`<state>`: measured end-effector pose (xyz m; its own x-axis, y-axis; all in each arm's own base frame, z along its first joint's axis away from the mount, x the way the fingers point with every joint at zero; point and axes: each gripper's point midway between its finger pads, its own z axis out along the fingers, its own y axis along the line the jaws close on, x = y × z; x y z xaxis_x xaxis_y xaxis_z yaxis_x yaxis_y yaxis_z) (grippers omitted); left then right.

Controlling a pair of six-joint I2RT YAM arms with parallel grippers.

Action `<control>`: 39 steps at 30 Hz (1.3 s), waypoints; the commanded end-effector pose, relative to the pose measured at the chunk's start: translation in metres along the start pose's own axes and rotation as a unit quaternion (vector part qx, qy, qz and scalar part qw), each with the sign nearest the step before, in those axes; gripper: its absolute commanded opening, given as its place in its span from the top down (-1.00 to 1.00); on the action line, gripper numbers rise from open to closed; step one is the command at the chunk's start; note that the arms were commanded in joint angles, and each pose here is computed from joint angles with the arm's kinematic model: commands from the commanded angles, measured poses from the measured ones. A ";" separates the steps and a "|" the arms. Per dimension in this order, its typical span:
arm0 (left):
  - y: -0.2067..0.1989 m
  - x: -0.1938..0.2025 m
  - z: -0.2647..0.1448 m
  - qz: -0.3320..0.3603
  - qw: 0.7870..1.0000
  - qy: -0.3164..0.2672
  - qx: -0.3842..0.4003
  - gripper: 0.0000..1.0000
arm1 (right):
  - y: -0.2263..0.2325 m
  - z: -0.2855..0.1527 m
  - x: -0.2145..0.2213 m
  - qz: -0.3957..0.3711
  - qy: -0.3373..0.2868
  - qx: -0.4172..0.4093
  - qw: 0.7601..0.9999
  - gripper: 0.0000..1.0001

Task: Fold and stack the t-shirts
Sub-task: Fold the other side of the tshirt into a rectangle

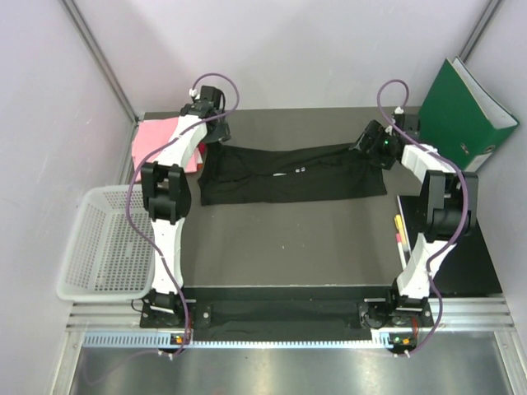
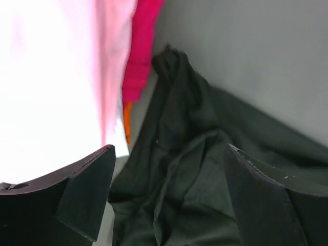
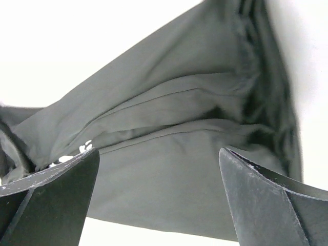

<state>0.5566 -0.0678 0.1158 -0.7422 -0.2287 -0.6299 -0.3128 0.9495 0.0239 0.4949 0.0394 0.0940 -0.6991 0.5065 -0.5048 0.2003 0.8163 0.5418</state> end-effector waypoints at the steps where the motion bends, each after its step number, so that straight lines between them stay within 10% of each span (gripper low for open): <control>1: -0.018 -0.014 -0.046 0.000 0.996 -0.022 0.081 -0.74 | 0.025 -0.017 -0.016 -0.025 -0.031 -0.012 0.999 -0.99; 17: -0.026 0.062 -0.017 0.044 0.991 0.085 0.095 -0.07 | 0.025 0.004 -0.006 -0.005 -0.007 -0.032 0.999 -0.99; 26: -0.018 0.102 0.002 0.059 0.984 0.148 0.075 -0.03 | 0.020 0.012 -0.008 0.015 -0.007 -0.038 0.999 -0.99; 33: -0.019 0.106 0.002 0.058 0.982 0.159 0.081 1.00 | 0.017 0.014 -0.014 0.028 -0.012 -0.042 0.999 -0.99; 39: -0.013 0.074 -0.019 0.047 0.991 0.110 0.067 1.00 | 0.018 0.019 -0.014 0.036 -0.009 -0.048 0.998 -1.00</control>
<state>0.4852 -0.1071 0.0387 -0.9226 -0.1535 -0.3538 -0.1482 0.9881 -0.0422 0.5008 0.0531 0.0768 -0.7107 0.5573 -0.4294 0.2304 0.7610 0.6064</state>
